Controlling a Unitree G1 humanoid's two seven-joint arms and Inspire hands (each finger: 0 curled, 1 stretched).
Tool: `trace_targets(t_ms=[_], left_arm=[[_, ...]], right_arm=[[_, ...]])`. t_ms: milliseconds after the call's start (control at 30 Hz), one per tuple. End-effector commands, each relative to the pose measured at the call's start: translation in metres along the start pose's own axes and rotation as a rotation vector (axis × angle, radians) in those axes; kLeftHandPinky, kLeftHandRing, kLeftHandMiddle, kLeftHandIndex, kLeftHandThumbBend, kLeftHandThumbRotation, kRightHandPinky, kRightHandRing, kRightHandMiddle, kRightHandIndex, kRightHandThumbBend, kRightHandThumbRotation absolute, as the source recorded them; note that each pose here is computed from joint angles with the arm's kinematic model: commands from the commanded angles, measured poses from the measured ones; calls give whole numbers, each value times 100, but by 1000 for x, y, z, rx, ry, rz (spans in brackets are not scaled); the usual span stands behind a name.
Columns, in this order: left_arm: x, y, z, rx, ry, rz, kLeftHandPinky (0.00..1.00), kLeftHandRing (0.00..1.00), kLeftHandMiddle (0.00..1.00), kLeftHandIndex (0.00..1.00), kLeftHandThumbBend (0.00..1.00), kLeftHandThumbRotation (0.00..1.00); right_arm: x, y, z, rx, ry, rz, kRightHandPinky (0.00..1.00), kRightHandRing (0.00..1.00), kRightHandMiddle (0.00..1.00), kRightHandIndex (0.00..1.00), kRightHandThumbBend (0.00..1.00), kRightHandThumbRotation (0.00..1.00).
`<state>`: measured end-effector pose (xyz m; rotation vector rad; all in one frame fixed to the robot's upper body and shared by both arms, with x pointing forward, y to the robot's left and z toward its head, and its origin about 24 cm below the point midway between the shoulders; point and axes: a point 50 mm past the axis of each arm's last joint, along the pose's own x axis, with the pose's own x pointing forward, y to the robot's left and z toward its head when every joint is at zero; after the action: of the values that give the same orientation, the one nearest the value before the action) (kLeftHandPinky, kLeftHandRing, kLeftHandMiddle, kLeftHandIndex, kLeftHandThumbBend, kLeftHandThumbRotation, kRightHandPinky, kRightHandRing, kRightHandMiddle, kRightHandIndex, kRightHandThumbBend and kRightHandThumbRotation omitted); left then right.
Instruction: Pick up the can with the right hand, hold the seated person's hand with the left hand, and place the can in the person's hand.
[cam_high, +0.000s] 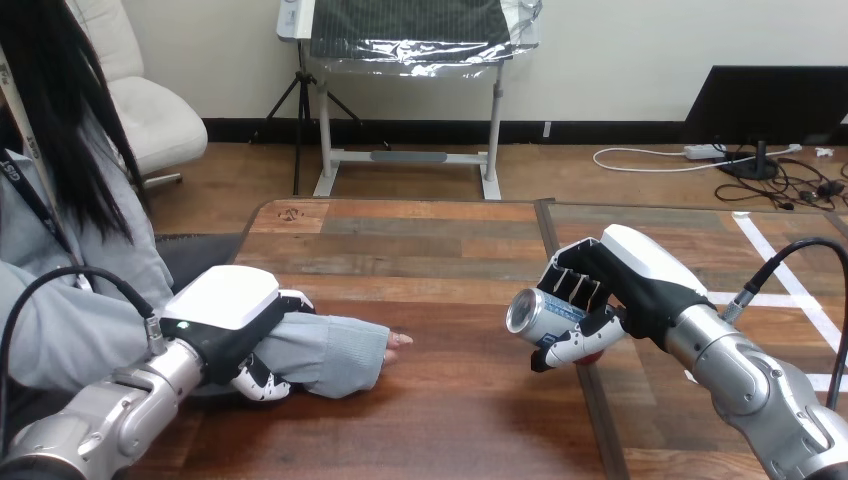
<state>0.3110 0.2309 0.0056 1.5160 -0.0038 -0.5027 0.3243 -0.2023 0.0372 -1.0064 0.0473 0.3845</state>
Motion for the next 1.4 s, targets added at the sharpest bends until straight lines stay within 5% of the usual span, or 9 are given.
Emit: trace_targets(t_ms=[0, 1367], left_arm=[[7, -1, 5, 25, -7, -19, 59, 63, 68, 72, 99, 17], [9, 1, 14, -22, -40, 22, 39, 42, 47, 50, 84, 0]], right_arm=[[4, -32, 15, -33, -65, -97, 46, 45, 49, 47, 85, 0], [9, -33, 18, -39, -56, -90, 41, 44, 49, 48, 84, 0]])
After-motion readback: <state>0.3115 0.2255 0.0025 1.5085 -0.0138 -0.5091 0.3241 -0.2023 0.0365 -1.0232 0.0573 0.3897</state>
